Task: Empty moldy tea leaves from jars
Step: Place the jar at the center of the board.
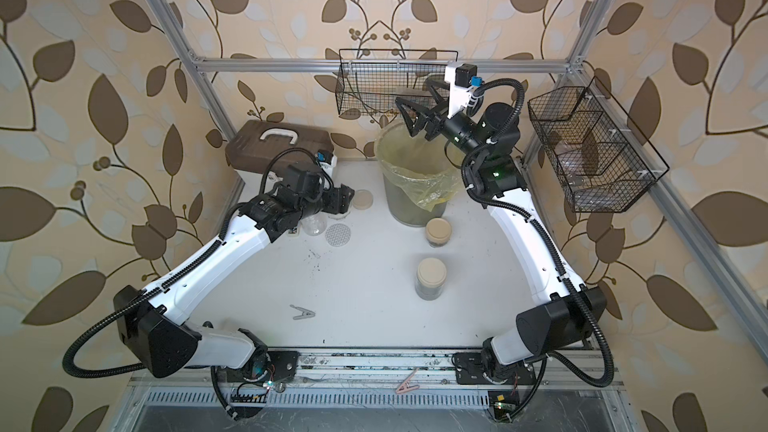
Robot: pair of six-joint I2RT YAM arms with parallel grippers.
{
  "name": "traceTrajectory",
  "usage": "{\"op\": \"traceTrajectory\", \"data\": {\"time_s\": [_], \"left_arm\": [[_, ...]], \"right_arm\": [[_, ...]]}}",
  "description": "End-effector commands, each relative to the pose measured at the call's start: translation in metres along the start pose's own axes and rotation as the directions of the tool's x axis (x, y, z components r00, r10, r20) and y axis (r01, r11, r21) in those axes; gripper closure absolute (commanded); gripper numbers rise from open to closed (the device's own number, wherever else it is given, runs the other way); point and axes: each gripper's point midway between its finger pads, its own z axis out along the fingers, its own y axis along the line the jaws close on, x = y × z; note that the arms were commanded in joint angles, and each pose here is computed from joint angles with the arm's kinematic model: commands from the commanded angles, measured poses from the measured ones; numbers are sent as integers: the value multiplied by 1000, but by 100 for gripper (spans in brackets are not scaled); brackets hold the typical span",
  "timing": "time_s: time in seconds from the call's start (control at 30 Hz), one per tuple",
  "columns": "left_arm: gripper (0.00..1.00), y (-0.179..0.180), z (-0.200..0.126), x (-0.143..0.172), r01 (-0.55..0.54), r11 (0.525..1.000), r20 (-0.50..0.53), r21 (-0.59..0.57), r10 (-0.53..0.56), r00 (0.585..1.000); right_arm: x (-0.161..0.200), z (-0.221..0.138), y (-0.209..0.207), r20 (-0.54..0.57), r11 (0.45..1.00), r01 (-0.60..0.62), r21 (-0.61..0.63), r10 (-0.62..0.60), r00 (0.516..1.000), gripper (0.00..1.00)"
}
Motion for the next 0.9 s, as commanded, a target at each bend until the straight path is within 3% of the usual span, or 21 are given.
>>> {"op": "traceTrajectory", "data": {"time_s": [0.0, 0.2, 0.47, 0.87], "left_arm": [[79, -13, 6, -16, -17, 1000, 99, 25, 15, 995], [79, -16, 65, 20, -66, 998, 4, -23, 66, 998], [79, -17, 125, 36, -83, 995, 23, -47, 84, 996], [77, -2, 177, 55, -118, 983, 66, -143, 128, 990]], "right_arm": [[-8, -9, 4, 11, 1000, 23, 16, -23, 1000, 0], [-5, -16, 5, -1, 999, 25, 33, -25, 1000, 0], [0, -25, 9, -47, 998, 38, 43, -36, 998, 0], [5, -31, 10, -92, 998, 43, 48, -38, 995, 0]]}}
